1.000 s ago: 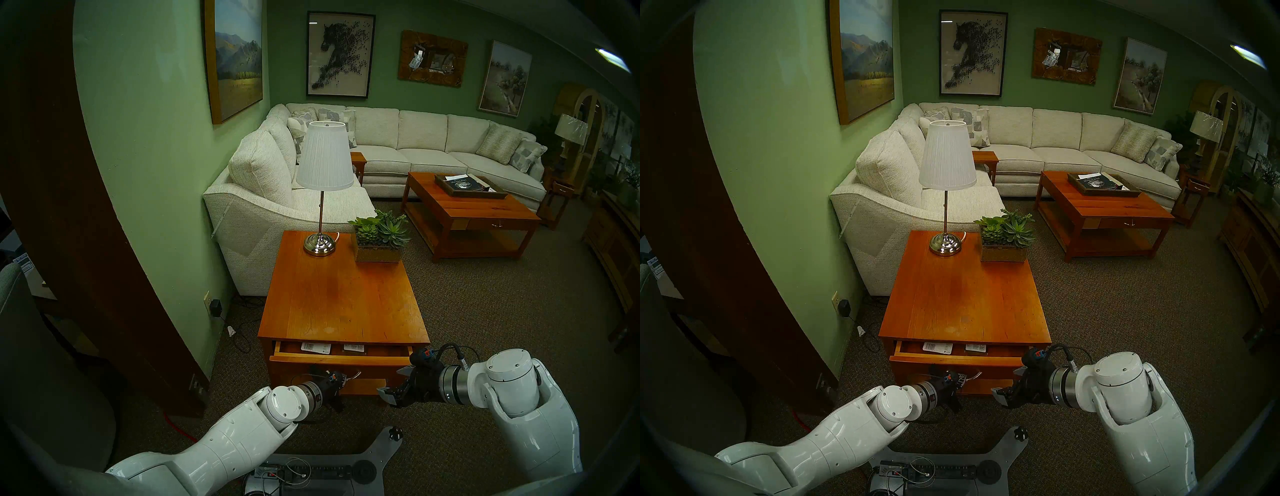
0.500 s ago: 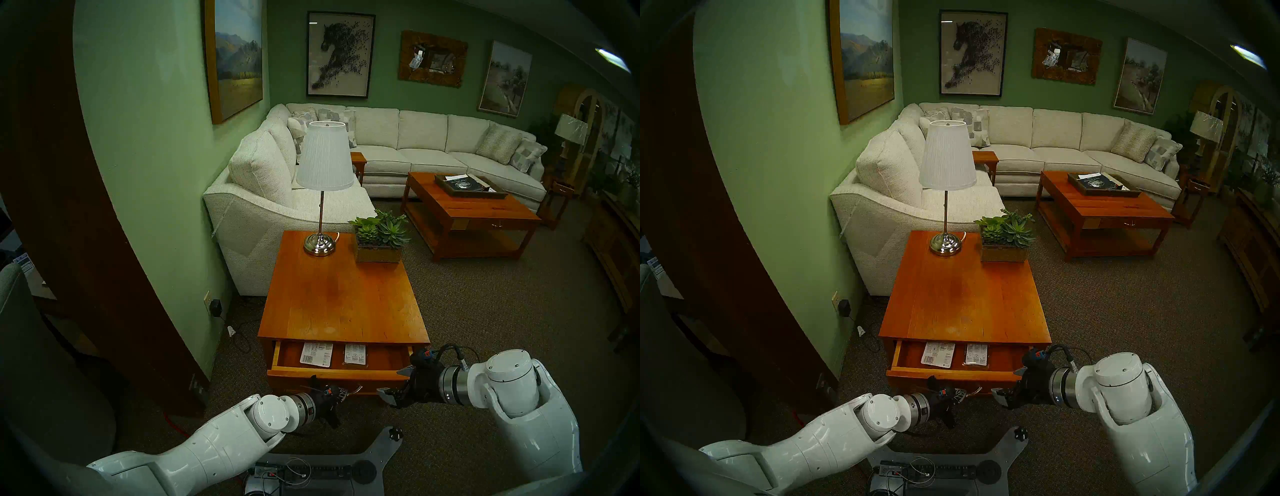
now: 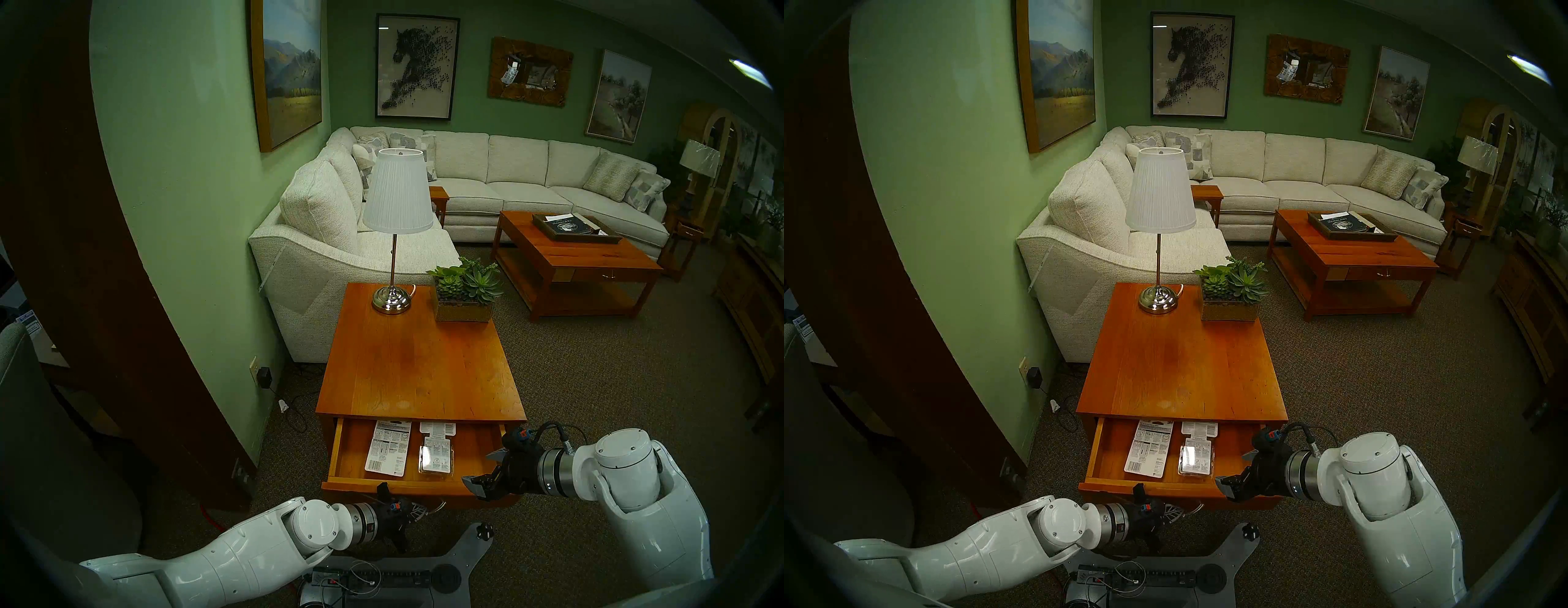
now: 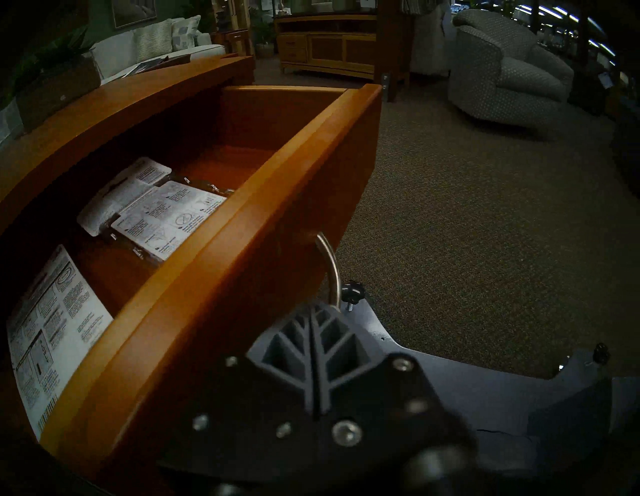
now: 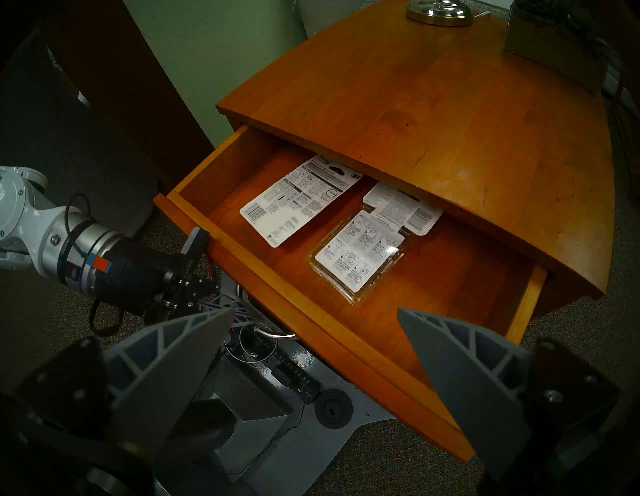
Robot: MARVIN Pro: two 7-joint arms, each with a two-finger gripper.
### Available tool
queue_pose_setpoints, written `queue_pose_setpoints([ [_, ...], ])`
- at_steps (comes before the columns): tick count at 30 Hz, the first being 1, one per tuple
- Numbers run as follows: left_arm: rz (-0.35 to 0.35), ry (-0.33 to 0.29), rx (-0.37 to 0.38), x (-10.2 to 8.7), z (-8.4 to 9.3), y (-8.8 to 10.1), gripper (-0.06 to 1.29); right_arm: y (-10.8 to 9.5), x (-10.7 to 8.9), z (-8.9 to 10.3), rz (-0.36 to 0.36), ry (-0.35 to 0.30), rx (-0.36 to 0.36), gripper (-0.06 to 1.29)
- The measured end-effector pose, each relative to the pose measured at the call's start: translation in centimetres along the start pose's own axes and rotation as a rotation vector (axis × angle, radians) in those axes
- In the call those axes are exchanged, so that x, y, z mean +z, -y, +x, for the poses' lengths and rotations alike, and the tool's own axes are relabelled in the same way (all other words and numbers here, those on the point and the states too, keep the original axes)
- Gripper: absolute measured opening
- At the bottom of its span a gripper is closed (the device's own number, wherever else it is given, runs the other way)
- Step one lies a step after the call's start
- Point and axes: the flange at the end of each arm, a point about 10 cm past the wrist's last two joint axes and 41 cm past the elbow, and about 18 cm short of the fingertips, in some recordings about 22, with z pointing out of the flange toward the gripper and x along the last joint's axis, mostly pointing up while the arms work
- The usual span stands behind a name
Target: Open the drawer, take out the contents and close the drawer
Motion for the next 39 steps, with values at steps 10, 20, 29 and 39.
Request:
queue_pose_setpoints([
  [10, -0.086, 0.023, -0.05, -2.4, -0.7, -2.8, -0.02, 0.0, 0.0, 0.1, 0.0, -0.002, -0.003, 1.22],
  [20, -0.138, 0.121, -0.159, -6.7, -1.5, -3.8, -0.02, 0.1, -0.1, 0.2, 0.0, -0.004, -0.008, 1.22],
  [29, -0.162, 0.145, -0.246, -9.5, -0.7, -3.3, -0.02, 0.1, -0.2, 0.4, -0.002, -0.006, -0.011, 1.22],
  [39, -0.172, 0.12, -0.316, -12.2, 2.1, -2.0, -0.02, 0.1, -0.2, 0.4, -0.003, -0.007, -0.013, 1.22],
])
